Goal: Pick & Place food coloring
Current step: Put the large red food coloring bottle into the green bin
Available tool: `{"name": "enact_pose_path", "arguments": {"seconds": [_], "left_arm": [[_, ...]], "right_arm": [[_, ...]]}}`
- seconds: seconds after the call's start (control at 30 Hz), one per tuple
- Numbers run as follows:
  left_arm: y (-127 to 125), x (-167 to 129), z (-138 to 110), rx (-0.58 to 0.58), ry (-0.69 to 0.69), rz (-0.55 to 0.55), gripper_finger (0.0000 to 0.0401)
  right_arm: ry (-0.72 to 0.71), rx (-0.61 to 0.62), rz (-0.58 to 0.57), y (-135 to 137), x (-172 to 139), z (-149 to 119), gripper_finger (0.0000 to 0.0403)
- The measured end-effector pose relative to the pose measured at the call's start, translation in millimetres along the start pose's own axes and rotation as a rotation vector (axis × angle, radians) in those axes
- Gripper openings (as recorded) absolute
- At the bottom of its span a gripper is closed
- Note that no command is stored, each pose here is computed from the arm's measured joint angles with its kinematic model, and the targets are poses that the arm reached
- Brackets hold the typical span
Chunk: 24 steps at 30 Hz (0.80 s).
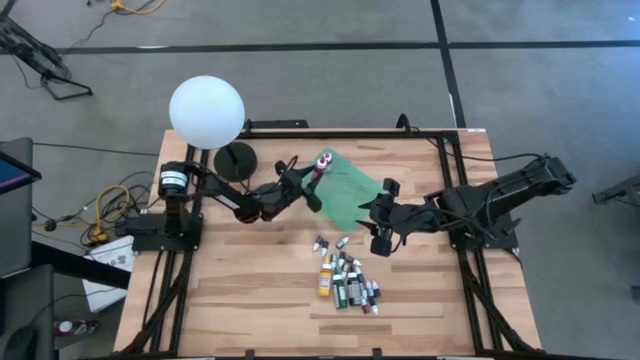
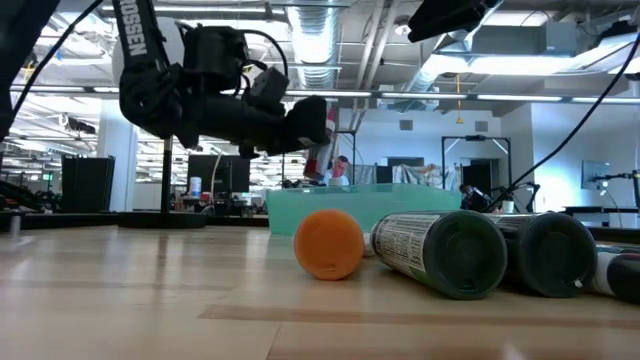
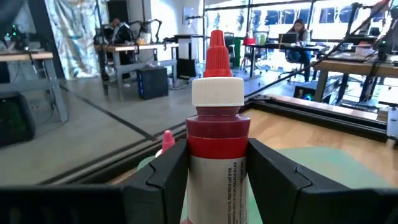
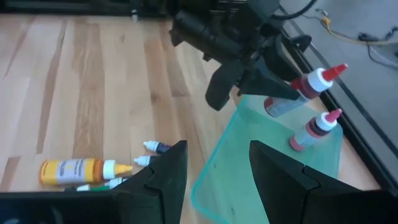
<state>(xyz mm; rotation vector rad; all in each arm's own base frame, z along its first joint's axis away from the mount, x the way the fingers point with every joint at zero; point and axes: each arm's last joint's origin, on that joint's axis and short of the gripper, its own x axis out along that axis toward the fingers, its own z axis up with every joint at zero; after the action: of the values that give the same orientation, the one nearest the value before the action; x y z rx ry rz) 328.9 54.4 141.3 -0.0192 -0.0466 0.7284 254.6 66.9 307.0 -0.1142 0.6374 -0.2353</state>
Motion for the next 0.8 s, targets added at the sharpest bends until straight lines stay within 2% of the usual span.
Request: {"name": "enact_pose_path", "arguments": {"seconds": [0.27,0.57,0.8], "left_arm": [[11.0,5.7,-1.4,-0.024,0.009,0.085,0.0145],[18.3,10.0,-9.0,-0.071,0.075,0.077,0.0145],[24.4,13.6,-11.6,-0.090,0.101,0.062,0.0145]], "right_arm": [[0.014,0.092,-0.058,-15.0,10.1,1.6,0.0164],[0.085,0.108,-0.124,-19.3,54.3,-3.8,0.0164],[0.136,0.126,-0.134,-28.3,74.2,-8.6,0.0164]]}}
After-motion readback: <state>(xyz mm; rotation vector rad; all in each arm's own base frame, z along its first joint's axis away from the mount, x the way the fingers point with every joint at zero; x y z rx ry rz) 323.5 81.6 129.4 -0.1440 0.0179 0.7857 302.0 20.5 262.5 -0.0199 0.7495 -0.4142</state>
